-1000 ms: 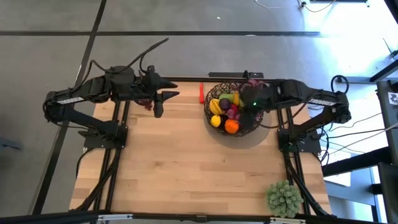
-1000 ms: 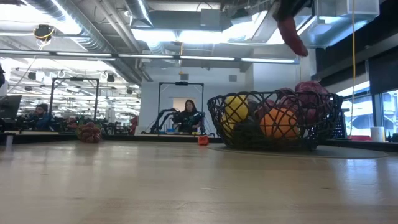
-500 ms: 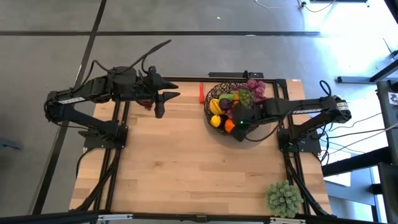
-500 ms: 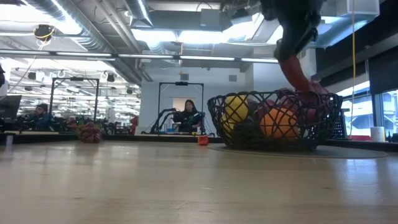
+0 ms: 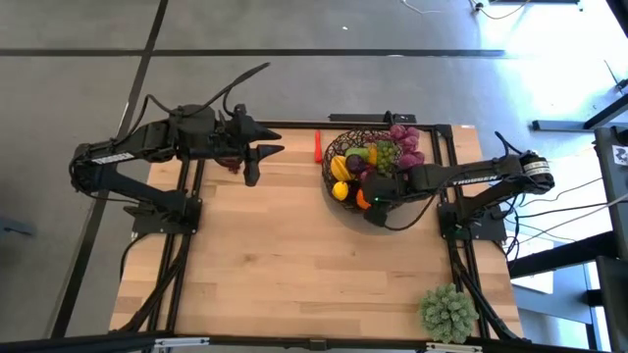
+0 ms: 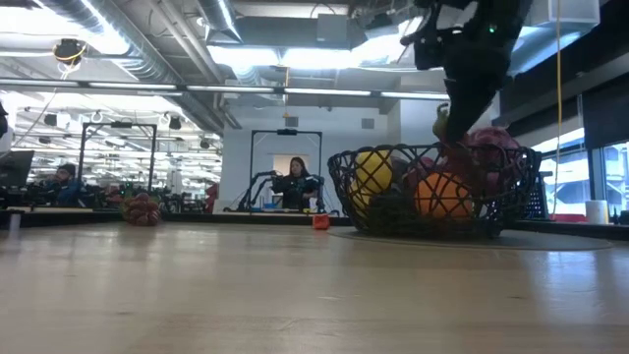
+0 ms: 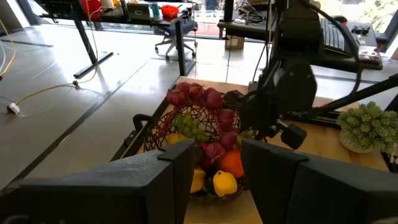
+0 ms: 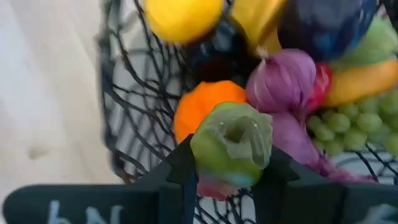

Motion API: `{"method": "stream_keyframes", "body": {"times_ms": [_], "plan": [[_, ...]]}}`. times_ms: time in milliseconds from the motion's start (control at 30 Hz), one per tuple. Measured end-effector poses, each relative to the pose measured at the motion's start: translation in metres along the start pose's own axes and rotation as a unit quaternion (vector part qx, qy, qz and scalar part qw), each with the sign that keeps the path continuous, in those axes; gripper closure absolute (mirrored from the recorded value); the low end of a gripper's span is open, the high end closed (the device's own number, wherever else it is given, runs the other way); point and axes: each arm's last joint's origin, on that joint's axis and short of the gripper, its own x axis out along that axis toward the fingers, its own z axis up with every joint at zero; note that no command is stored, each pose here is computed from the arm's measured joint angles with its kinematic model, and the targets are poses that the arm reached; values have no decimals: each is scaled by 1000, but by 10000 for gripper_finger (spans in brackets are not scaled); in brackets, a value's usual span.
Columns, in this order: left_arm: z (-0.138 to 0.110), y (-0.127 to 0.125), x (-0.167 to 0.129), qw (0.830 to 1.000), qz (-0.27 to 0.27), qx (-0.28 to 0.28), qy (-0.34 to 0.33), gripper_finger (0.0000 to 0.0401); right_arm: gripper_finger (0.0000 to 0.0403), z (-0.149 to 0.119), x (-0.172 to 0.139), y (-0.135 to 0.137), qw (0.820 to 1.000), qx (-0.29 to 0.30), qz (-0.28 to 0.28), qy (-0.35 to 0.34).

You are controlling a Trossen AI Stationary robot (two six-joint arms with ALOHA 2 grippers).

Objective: Build produce basket
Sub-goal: Put the red chili pepper into the black wire basket, then put the carrot into the black wire basket

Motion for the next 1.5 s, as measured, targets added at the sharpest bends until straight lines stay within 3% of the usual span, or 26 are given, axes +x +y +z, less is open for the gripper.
{"method": "stream_keyframes", "body": {"times_ms": [367, 667, 1167, 1333, 1500], "plan": [[0, 0, 0, 1000, 0, -13, 0, 280, 227, 1, 7, -8, 1000, 3, -1, 6], [0, 0, 0, 1000, 0, -14, 0, 280, 211, 9, 0, -10, 1000, 1, 25, 1], [-2, 0, 0, 1000, 5, -11, 12, 280, 210, 39, -59, -8, 998, -28, 33, -54], [-6, 7, 1, 998, 42, -35, 27, 280, 210, 53, -86, -13, 994, -15, 12, -103], [-15, 20, 23, 992, 76, -72, 66, 280, 210, 66, -115, -19, 987, -21, -4, -157]]}}
